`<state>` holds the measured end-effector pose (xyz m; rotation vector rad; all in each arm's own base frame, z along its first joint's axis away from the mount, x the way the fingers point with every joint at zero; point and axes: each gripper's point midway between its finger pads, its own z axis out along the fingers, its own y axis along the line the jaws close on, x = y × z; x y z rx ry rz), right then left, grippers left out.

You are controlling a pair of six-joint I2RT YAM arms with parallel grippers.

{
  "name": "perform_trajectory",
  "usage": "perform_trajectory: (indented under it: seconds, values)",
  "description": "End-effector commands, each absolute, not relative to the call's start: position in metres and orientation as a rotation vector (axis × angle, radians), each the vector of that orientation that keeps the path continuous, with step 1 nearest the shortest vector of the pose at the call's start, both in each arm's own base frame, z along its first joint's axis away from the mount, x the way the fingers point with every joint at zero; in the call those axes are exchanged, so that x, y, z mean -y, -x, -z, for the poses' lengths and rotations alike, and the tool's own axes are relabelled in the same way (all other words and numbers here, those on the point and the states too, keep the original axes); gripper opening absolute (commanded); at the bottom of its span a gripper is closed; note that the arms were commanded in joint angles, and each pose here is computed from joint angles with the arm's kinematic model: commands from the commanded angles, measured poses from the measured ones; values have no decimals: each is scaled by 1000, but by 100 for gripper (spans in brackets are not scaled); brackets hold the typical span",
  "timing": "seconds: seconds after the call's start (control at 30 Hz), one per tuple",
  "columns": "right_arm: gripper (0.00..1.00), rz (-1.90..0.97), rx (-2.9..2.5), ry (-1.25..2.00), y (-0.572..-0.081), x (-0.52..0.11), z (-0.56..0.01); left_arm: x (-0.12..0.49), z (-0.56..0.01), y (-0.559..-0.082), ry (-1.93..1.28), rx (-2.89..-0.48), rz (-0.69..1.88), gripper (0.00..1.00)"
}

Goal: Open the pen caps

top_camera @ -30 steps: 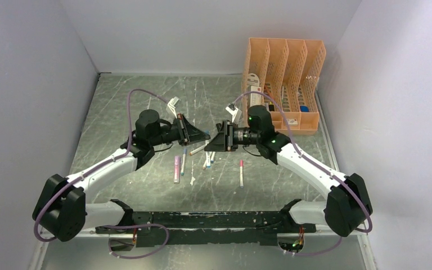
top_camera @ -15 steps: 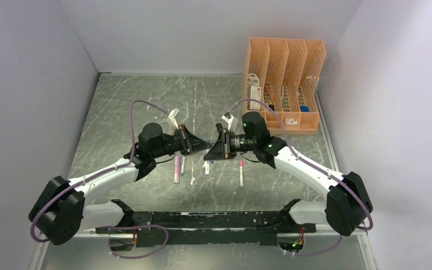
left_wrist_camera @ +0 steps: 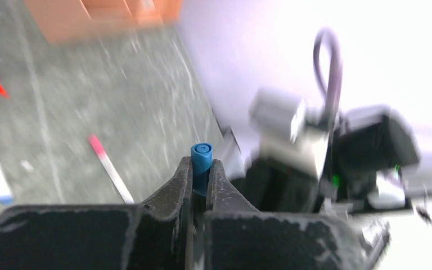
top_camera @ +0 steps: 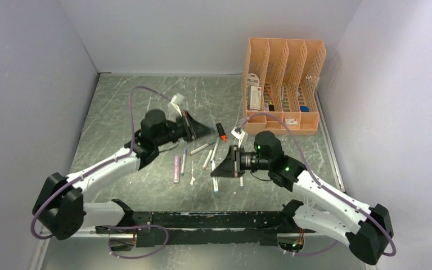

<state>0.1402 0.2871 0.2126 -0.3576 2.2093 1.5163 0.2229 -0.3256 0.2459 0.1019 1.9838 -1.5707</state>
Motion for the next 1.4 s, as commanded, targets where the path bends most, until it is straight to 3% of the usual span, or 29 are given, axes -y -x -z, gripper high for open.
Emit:
perform_trajectory:
  seconds: [0.0, 0.2, 0.5, 0.7, 0.9, 1.1, 1.37]
  values:
    - [0, -1614, -2353, 394, -94, -279, -197, 300, -275, -307, 54, -1816, 1430, 7]
    - [0, -1505, -2306, 295, -115, -277, -204, 288, -275, -343, 11, -1869, 1393, 7]
    - [0, -728, -2546, 405, -226, -276, -167, 256, -208, -335, -107, -2268, 1065, 7]
    - [0, -293, -2654, 427, -317, -264, -123, 221, -184, -329, -129, -2339, 937, 7]
    - [0, 65, -2692, 442, -370, -245, -79, 200, -165, -320, -115, -2381, 937, 7]
    - [0, 241, -2720, 417, -400, -222, -46, 195, -148, -311, -137, -2436, 937, 7]
    - [2, 198, -2736, 371, -415, -205, -34, 190, -137, -308, -126, -2460, 912, 7]
